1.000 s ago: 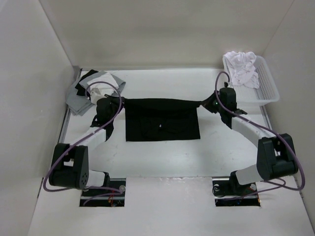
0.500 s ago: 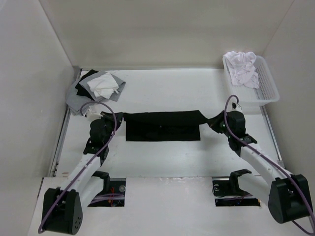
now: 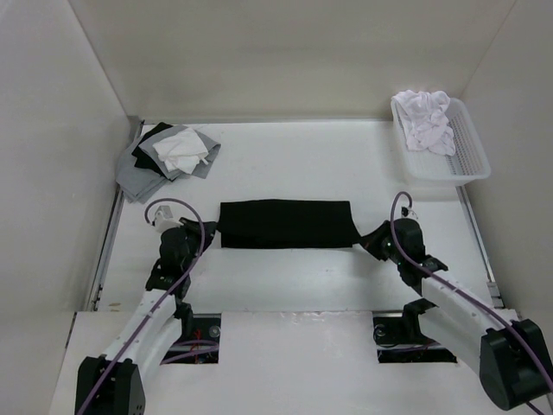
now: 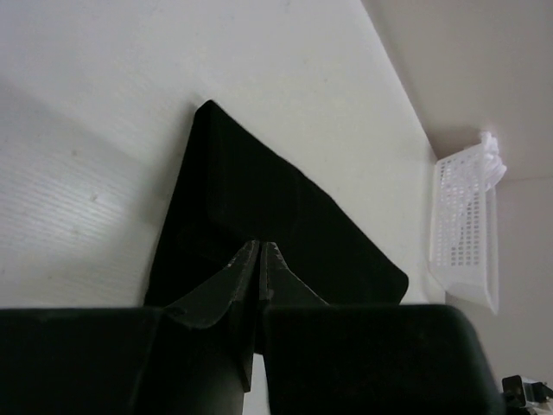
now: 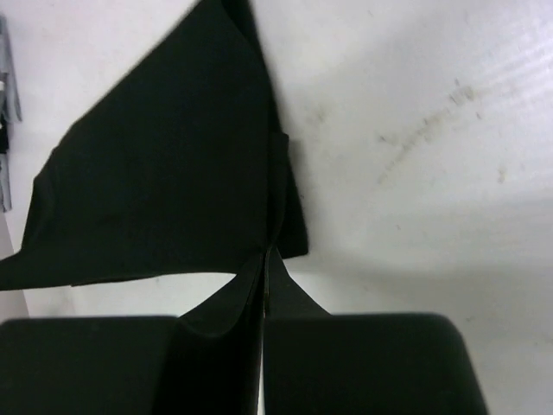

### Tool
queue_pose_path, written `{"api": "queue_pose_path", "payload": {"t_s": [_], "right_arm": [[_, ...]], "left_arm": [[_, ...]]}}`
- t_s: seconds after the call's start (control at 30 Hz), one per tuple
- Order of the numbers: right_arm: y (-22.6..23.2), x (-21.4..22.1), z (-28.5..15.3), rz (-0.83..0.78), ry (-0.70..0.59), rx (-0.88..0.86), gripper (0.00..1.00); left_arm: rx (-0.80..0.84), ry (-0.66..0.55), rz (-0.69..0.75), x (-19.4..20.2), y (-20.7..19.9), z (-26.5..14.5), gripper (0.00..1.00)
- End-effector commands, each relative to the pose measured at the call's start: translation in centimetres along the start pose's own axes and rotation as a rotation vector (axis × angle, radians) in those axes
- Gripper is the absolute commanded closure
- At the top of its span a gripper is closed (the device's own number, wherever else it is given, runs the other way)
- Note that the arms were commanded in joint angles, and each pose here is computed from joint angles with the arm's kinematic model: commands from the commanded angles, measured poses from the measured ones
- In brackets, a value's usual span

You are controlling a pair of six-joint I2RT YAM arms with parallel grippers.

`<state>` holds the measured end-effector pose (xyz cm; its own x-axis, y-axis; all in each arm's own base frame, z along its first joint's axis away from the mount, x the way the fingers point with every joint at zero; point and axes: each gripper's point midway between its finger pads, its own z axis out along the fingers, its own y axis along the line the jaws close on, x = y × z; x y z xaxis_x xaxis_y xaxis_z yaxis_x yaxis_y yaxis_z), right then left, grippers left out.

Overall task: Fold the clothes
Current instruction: Fold the tank top

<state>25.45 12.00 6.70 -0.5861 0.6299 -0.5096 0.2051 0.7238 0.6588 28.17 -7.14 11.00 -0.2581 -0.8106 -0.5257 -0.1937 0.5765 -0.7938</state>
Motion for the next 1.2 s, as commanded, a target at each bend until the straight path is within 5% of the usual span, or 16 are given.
{"api": "queue_pose_path", "payload": {"t_s": [0.0, 0.1, 0.27, 0.43, 0.5, 0.67, 0.87, 1.17], "right_arm": [[-0.4, 0.8, -0.1, 0.069, 0.007, 0.011, 1.0], [-1.1, 1.7, 0.0, 0.097, 0.027, 0.027, 0.94], [-0.2, 0.6, -0.2, 0.061, -0.008, 0.0, 0.69], [1.4, -1.0, -0.3, -0.011, -0.046, -0.037, 0.6], [1.3, -1.0, 0.2, -0.026, -0.035, -0.02, 0.62], [3.7, -1.5, 1.0, -0.064, -0.04, -0.078, 0.93], [8.3, 2.4, 1.4, -0.138, 0.07, -0.201, 0.93], [6.0, 5.5, 4.9, -0.114, 0.123, -0.124, 0.97]], "left_arm": [[-0.015, 0.016, 0.017, 0.7, 1.1, 0.0, 0.99], [-0.041, 0.025, 0.014, 1.2, 1.9, 0.0, 0.94], [-0.035, -0.048, -0.001, -1.2, 1.3, 0.1, 0.77], [0.03, -0.13, 0.021, -3.9, -2.1, 0.0, 0.77], [0.06, -0.111, 0.043, -3.2, -3.7, 0.2, 0.78], [0.167, 0.06, 0.109, 4.7, -8.6, 1.2, 0.79], [0.17, 0.218, 0.183, 13.1, -9.1, 1.8, 0.8], [0.017, 0.206, 0.171, 12.5, -1.8, 2.4, 0.8]]}}
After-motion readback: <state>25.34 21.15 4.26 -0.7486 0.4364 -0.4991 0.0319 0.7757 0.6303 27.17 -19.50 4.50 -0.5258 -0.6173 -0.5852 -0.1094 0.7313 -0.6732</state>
